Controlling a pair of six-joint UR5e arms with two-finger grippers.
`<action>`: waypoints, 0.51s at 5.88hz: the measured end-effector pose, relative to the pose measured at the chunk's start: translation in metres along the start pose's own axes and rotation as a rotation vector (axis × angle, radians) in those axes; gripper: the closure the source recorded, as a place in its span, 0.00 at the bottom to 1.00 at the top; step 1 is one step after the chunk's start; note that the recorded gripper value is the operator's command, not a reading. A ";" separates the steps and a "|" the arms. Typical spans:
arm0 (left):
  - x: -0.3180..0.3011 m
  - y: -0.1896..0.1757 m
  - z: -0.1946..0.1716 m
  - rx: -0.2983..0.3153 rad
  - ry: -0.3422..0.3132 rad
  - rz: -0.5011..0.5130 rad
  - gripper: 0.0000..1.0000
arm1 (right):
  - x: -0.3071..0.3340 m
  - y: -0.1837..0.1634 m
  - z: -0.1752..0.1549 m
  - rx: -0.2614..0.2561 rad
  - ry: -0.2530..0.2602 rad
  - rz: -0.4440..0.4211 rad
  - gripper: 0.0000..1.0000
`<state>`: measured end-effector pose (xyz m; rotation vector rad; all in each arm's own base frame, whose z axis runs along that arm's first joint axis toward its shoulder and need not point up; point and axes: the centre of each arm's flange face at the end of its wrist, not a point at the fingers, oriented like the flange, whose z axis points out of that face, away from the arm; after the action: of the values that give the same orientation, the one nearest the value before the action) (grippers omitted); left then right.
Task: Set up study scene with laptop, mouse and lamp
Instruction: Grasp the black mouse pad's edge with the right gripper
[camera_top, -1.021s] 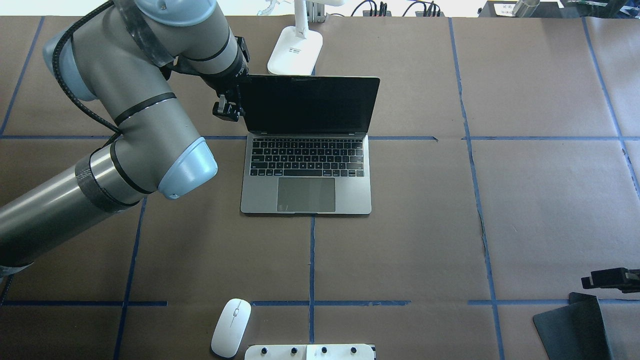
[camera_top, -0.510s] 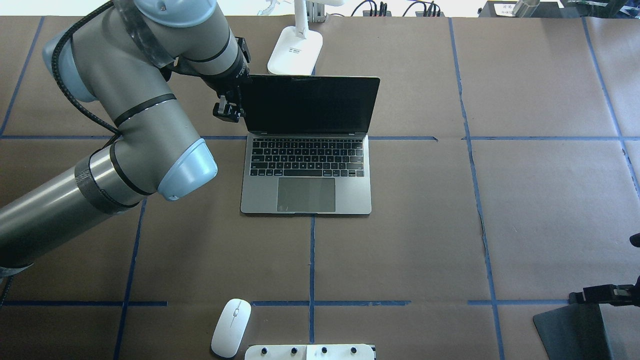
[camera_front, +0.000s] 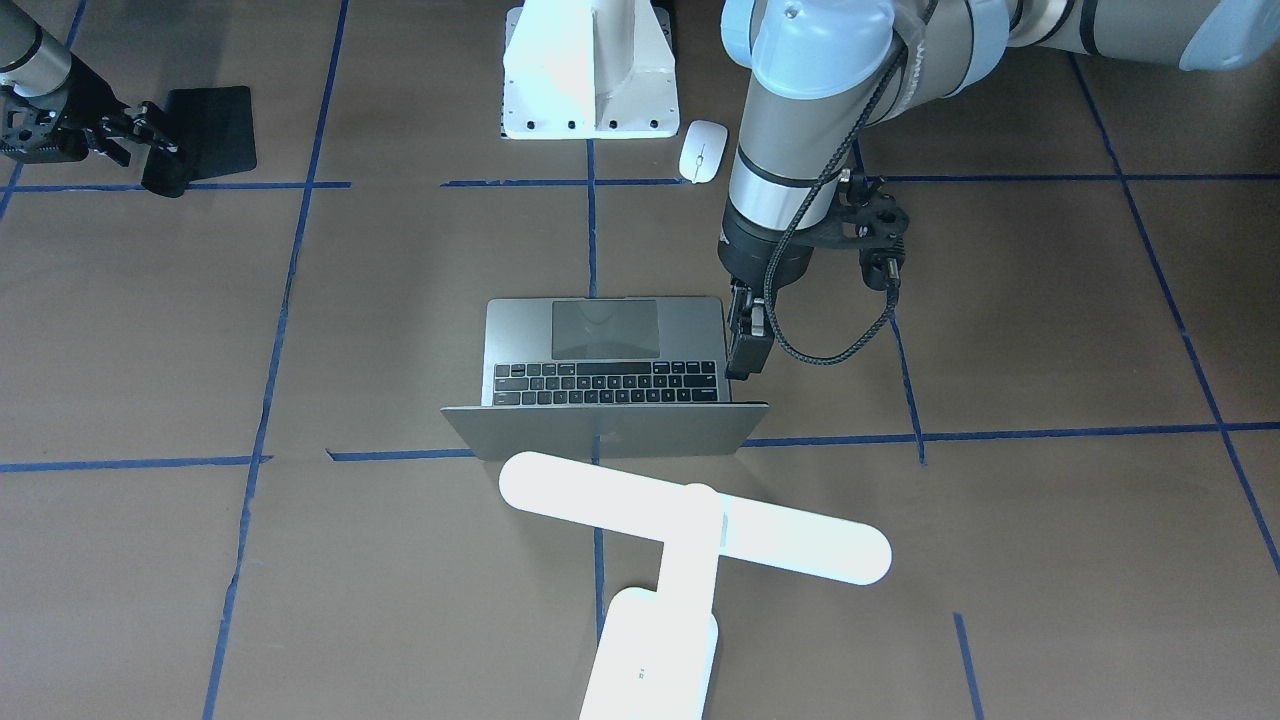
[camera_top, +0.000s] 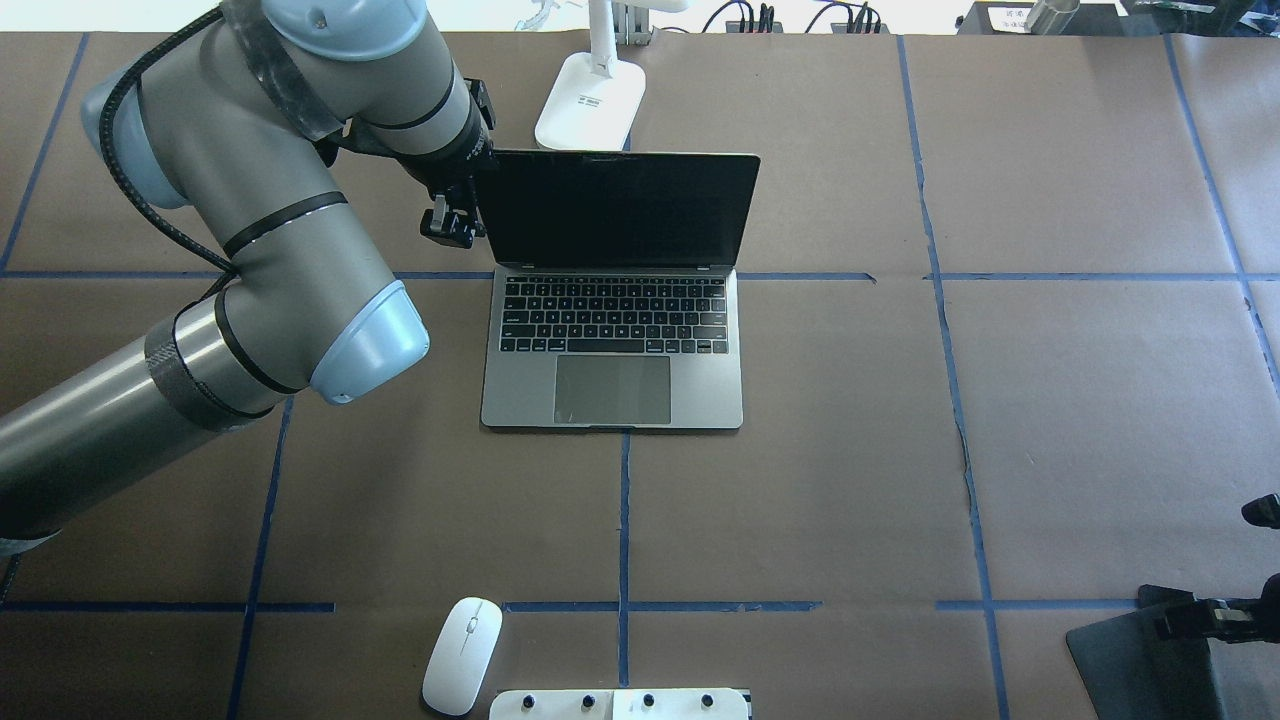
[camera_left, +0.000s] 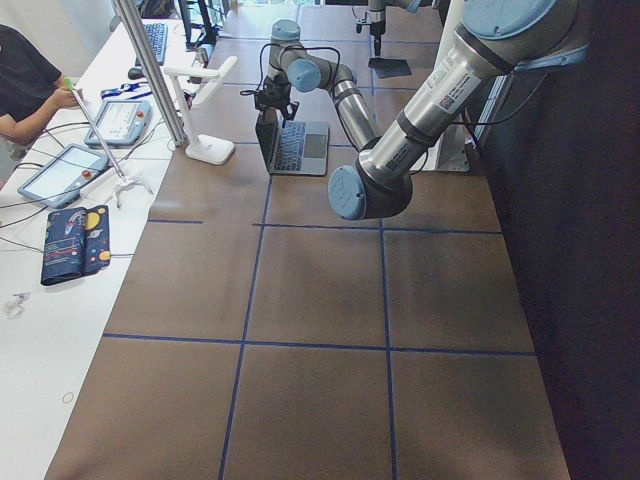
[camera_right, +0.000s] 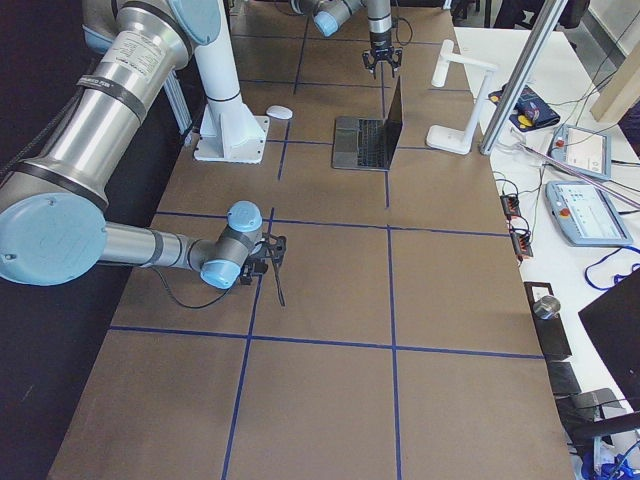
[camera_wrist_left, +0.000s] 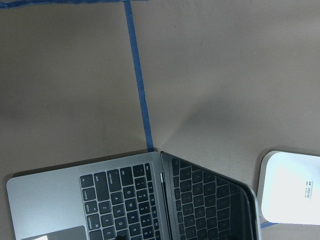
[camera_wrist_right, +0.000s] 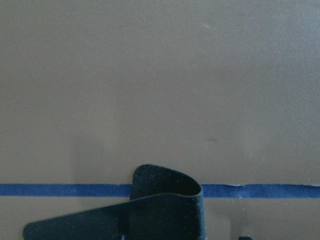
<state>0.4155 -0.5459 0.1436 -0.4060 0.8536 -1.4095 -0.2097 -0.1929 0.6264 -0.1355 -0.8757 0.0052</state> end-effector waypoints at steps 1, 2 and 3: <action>0.000 0.000 0.000 0.000 0.000 0.000 0.28 | -0.001 0.002 0.003 -0.008 0.003 -0.005 0.39; 0.000 -0.001 0.000 0.000 0.000 0.002 0.28 | -0.001 0.003 0.005 -0.014 0.005 -0.009 0.85; 0.000 -0.001 0.000 0.002 0.000 0.012 0.28 | -0.001 0.004 0.006 -0.017 0.006 -0.013 1.00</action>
<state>0.4149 -0.5463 0.1442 -0.3991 0.8533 -1.3985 -0.2151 -0.1882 0.6288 -0.1459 -0.8706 -0.0153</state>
